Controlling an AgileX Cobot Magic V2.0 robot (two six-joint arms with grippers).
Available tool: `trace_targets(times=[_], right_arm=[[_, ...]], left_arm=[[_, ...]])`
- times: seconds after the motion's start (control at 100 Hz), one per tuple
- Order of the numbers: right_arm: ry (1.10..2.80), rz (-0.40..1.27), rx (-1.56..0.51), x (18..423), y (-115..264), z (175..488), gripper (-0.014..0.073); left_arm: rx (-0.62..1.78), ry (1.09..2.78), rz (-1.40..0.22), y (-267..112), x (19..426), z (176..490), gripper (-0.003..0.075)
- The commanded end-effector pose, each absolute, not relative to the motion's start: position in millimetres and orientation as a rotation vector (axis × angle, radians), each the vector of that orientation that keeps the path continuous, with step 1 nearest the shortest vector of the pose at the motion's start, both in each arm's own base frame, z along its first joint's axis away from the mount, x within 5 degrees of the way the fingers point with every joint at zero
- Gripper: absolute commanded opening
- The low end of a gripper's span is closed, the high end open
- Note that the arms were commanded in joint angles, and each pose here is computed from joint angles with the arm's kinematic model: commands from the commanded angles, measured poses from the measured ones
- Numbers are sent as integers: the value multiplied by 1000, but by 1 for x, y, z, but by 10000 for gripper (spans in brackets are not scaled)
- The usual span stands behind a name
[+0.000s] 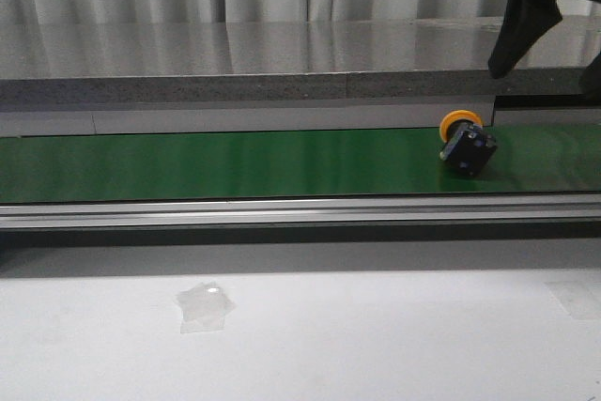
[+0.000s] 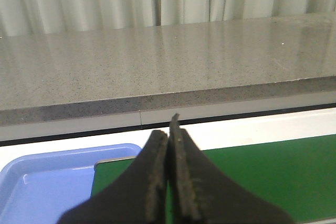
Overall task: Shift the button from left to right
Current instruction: 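Lower the right gripper onto the button at the belt's far end, then grasp the button with the right gripper and lift it off the belt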
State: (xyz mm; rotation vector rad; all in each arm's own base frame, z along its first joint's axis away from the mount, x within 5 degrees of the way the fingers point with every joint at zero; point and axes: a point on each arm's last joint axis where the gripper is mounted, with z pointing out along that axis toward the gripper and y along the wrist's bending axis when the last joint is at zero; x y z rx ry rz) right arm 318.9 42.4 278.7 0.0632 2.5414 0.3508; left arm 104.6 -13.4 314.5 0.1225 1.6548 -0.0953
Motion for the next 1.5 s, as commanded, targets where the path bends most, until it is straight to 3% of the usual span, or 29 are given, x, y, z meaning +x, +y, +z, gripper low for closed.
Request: trace_targets(times=[0.0, 0.45, 0.52, 0.69, 0.77, 0.96, 1.15, 1.49], right_arm=[[2440, 381, 63, 327, 45, 298, 624], [2532, 402, 77, 351, 48, 257, 597], [2544, 401, 80, 353, 48, 252, 528], [2558, 402, 81, 354, 48, 248, 232], [2563, 403, 81, 353, 48, 248, 162], [2572, 393, 54, 351, 48, 254, 158], [2563, 298, -28, 354, 34, 287, 158], [2536, -17, 81, 357, -52, 335, 158]], left_arm=[[84, 1558, -88, -11, 104, 331, -20], [84, 1558, -88, -11, 104, 331, -20], [84, 1558, -88, -11, 104, 331, -20], [84, 1558, -88, -11, 104, 331, -20], [84, 1558, -88, -11, 104, 331, -20], [84, 1558, -88, -11, 104, 331, -20], [84, 1558, -88, -11, 104, 331, -20], [85, 1560, -88, -11, 104, 331, -20]])
